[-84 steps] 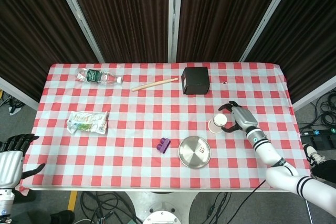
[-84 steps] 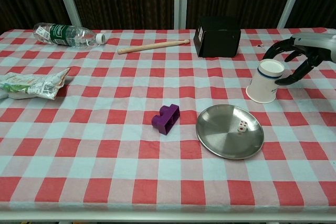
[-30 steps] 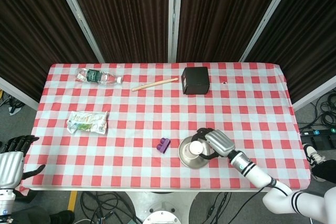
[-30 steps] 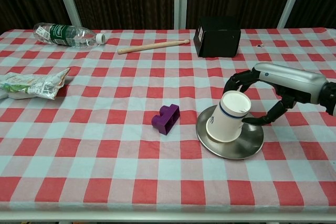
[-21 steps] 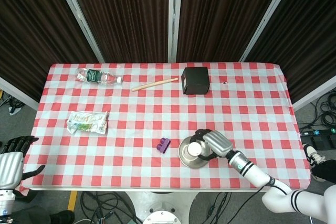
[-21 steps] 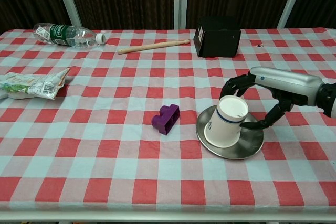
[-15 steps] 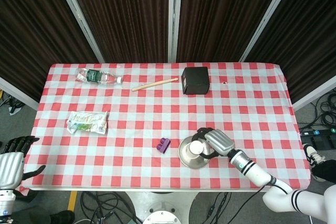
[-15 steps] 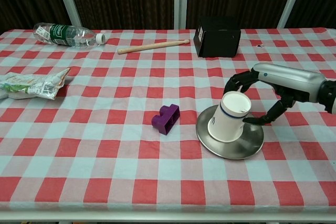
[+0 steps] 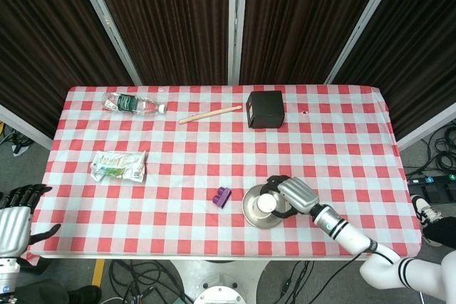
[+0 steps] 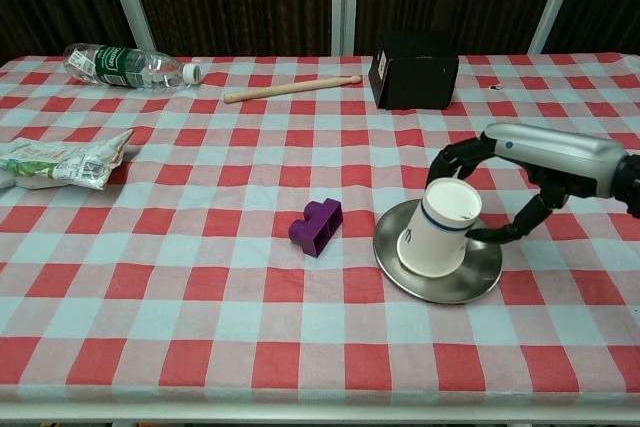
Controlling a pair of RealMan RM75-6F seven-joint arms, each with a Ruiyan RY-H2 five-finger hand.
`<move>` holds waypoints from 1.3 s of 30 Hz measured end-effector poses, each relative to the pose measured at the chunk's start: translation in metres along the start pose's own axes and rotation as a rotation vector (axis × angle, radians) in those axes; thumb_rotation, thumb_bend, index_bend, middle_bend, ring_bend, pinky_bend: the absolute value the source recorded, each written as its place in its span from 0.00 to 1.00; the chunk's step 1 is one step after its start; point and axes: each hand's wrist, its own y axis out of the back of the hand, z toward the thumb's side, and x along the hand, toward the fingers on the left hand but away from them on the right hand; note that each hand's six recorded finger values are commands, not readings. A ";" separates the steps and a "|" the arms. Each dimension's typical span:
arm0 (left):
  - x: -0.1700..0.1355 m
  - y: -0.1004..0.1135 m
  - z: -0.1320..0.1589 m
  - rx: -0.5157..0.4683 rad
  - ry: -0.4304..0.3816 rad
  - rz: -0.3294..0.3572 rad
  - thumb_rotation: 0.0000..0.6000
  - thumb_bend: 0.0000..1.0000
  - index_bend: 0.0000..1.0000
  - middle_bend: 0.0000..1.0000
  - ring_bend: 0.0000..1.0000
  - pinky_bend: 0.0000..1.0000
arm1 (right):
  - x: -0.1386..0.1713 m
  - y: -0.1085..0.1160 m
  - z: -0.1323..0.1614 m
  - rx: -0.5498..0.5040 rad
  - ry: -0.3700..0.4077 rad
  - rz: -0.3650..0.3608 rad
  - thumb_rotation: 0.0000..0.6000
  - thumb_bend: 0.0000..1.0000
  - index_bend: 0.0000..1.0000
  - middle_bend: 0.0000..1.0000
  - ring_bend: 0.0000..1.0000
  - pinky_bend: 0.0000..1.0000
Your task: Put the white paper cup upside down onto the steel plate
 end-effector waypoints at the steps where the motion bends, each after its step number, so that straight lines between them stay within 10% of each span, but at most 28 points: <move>1: 0.000 0.000 0.000 0.000 0.001 0.001 1.00 0.04 0.24 0.21 0.15 0.15 | -0.002 0.003 -0.003 0.006 -0.013 -0.014 1.00 0.28 0.52 0.38 0.17 0.22; 39: -0.002 -0.001 -0.001 0.002 0.007 -0.002 1.00 0.04 0.24 0.21 0.15 0.15 | -0.002 0.001 -0.001 0.007 -0.008 -0.008 1.00 0.28 0.52 0.36 0.16 0.18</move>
